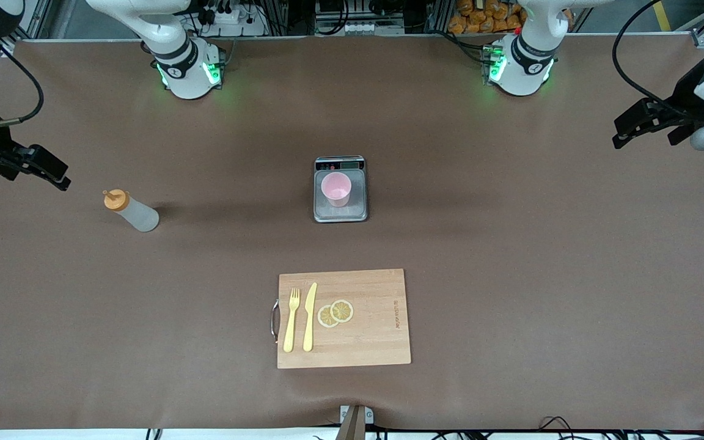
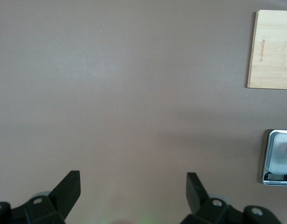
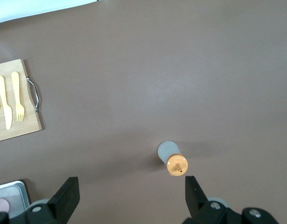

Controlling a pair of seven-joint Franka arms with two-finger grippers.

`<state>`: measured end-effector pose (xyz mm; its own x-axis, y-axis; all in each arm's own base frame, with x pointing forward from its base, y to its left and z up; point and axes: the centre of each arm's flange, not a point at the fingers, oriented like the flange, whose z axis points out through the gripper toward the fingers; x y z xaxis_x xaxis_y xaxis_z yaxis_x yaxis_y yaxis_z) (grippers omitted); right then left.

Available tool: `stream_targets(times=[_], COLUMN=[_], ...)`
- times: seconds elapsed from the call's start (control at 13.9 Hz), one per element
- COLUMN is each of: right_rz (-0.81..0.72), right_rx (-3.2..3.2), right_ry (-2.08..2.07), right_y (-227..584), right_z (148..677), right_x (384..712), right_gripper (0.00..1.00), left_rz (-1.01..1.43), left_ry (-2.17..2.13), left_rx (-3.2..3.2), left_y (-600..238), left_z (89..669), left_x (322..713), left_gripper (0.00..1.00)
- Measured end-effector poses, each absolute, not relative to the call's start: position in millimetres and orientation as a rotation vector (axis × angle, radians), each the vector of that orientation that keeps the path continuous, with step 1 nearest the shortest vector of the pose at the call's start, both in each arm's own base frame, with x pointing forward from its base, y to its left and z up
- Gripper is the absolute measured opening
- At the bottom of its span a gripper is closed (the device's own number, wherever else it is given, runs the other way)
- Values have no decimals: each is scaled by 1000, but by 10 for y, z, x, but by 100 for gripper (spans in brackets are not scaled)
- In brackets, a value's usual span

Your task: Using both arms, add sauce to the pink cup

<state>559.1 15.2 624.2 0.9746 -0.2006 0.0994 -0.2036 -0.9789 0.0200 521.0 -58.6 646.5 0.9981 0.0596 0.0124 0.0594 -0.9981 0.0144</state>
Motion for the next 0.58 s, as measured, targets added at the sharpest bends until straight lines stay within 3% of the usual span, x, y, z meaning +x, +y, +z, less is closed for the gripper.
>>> stream_targets(times=[0.58], right_rz=[151], right_rx=[3092], right_ry=[-313], right_y=[162], right_z=[6242], right_x=[5591], right_gripper=[100], left_rz=[19], left_ry=[151], left_rx=[3124], left_y=[-612], left_z=[6464], left_x=[5207], left_gripper=[100])
